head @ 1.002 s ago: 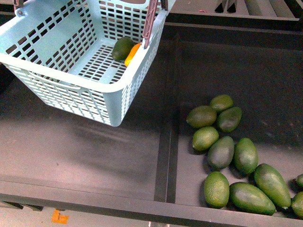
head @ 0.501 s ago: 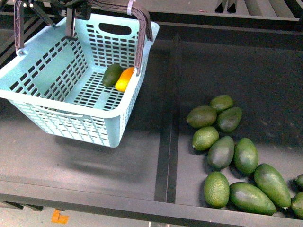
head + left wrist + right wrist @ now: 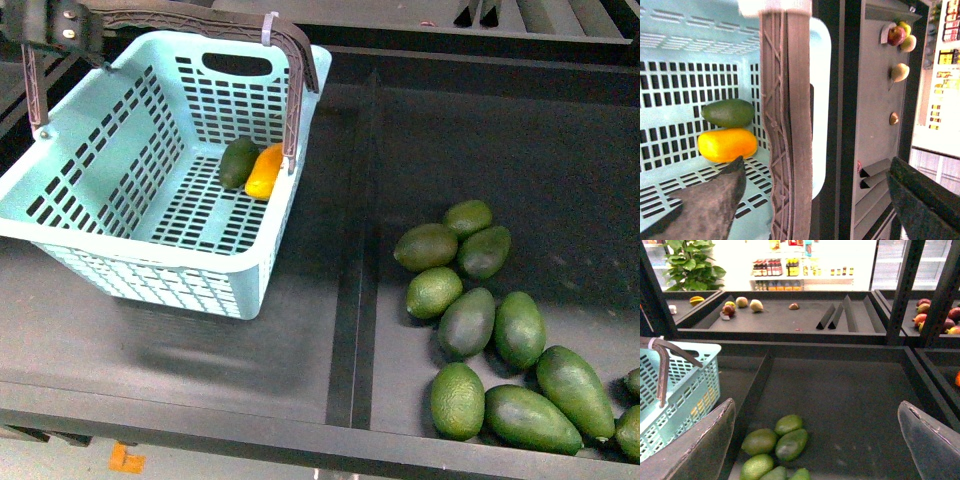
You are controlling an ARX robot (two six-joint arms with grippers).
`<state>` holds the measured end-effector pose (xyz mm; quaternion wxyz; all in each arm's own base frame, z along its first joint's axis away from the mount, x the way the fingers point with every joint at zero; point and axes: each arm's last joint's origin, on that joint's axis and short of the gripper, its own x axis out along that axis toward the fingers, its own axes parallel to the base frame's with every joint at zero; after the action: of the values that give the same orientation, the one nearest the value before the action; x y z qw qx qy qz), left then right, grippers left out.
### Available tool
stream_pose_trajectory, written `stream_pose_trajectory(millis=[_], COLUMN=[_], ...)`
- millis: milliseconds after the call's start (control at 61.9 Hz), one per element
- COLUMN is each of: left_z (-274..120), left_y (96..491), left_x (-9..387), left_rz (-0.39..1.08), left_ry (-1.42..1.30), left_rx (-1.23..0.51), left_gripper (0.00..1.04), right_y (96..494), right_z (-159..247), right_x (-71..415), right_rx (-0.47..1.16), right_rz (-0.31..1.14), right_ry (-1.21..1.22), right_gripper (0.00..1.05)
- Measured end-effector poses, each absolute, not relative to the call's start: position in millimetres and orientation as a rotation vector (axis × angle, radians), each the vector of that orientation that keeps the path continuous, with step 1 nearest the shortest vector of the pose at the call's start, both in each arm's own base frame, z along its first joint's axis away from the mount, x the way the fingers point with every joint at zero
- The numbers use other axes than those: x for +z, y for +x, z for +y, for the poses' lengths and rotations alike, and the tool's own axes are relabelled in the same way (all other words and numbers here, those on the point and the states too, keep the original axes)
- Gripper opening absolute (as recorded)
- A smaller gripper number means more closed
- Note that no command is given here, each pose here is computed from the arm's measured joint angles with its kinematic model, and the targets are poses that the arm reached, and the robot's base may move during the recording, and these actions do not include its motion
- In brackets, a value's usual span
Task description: Pick mango and avocado into basket
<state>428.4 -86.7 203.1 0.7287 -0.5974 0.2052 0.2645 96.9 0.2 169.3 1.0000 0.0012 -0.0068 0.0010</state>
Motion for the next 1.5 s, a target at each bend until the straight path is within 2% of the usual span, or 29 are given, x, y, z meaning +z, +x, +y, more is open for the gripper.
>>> stream_pose_trajectory(millis=[81, 210, 275, 307, 388, 453, 501, 663, 727, 938, 1115, 1503], left_z=[-81.5, -80.3, -75.9, -71.6, -59.1, -47.3, -40.8, -26.7, -20.2, -8.3, -0.6, -0.5], left_y=[405.9, 402.2, 398.7, 389.2, 357.5, 330.9, 317.1, 271.7, 247.1, 208.9, 185.3, 148.8], left_x=[213.2, 217.9, 204.6, 196.5, 189.9, 197.9, 201.4, 183.5, 180.0, 174.1, 161.1, 164.0], left_rz=[0.458, 0.453, 0.38, 0.304, 0.132, 0.011, -0.024, 0.012, 0.011, 0.009, 0.02, 0.011], left_ry=[-1.306, -1.292, -1.166, -0.98, -0.581, -0.305, -0.198, -0.045, -0.024, -0.018, -0.015, -0.014], left_rx=[0.608, 0.576, 0.294, 0.166, 0.021, -0.005, -0.002, -0.006, -0.007, -0.022, -0.002, -0.003], left_gripper=[0.96, 0.96, 0.83, 0.76, 0.6, 0.46, 0.37, 0.03, 0.02, 0.02, 0.02, 0.02], right_y=[96.9, 96.9, 96.9, 96.9, 96.9, 96.9, 96.9, 96.9, 96.9, 96.9, 96.9, 96.9], right_z=[0.2, 0.2, 0.2, 0.2, 0.2, 0.2, 0.2, 0.2, 0.2, 0.2, 0.2, 0.2], right_x=[169.3, 169.3, 169.3, 169.3, 169.3, 169.3, 169.3, 169.3, 169.3, 169.3, 169.3, 169.3], right_rx=[0.002, 0.002, 0.002, 0.002, 0.002, 0.002, 0.002, 0.002, 0.002, 0.002, 0.002, 0.002], right_rz=[-0.014, -0.014, -0.014, -0.014, -0.014, -0.014, -0.014, -0.014, -0.014, -0.014, -0.014, -0.014], right_ry=[0.003, 0.003, 0.003, 0.003, 0.003, 0.003, 0.003, 0.003, 0.003, 0.003, 0.003, 0.003], right_gripper=[0.96, 0.96, 0.96, 0.96, 0.96, 0.96, 0.96, 0.96, 0.96, 0.96, 0.96, 0.96])
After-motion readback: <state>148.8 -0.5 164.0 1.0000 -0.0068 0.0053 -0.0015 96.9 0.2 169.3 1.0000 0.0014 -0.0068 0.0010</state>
